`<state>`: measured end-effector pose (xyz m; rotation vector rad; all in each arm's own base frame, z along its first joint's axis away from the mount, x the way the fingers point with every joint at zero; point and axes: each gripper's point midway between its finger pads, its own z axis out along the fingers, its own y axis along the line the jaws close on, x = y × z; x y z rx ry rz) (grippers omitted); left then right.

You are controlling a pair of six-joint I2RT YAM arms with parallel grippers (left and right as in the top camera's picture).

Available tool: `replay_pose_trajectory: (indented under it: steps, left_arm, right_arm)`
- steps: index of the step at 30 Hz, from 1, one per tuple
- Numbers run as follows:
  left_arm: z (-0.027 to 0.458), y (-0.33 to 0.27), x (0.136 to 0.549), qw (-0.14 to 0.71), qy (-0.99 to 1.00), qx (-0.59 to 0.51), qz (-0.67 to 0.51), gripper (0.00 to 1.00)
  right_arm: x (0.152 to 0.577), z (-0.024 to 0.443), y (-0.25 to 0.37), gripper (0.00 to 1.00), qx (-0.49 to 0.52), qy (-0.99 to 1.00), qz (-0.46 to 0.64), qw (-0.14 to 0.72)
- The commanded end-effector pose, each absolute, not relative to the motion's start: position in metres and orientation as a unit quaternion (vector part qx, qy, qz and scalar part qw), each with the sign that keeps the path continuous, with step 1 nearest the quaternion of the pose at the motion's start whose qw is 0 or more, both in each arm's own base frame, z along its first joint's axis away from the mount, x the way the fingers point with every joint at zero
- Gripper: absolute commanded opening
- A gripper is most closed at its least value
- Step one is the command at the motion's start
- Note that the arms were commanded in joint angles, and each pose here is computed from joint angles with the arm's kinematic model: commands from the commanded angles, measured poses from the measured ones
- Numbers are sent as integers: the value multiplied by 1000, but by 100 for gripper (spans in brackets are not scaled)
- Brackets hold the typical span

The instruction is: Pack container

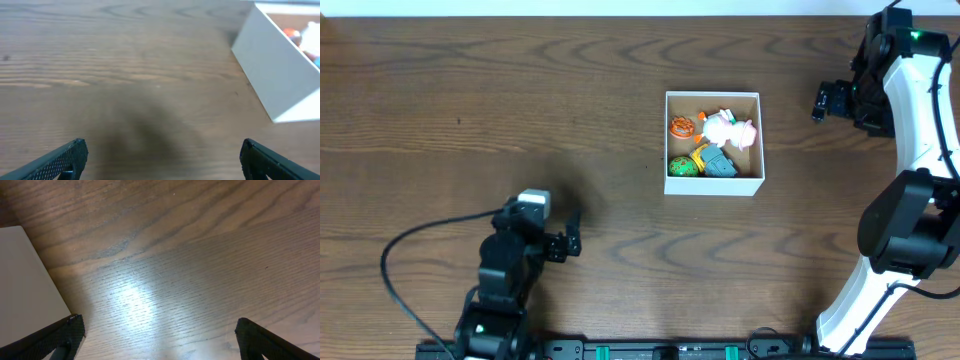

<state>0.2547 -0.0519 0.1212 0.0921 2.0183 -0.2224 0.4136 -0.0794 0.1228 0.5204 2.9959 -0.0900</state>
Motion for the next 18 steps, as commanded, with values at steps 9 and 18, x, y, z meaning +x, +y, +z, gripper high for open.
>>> replay_pose_trajectory:
  steps: [9, 18]
  left_arm:
    - [184, -25, 253, 653, 752, -5, -89, 98]
    - [204, -33, 246, 690, 718, 45, -81, 98]
  right_arm:
    - [413, 127, -82, 99, 179, 982, -31, 54]
    - [413, 127, -82, 99, 179, 982, -31, 55]
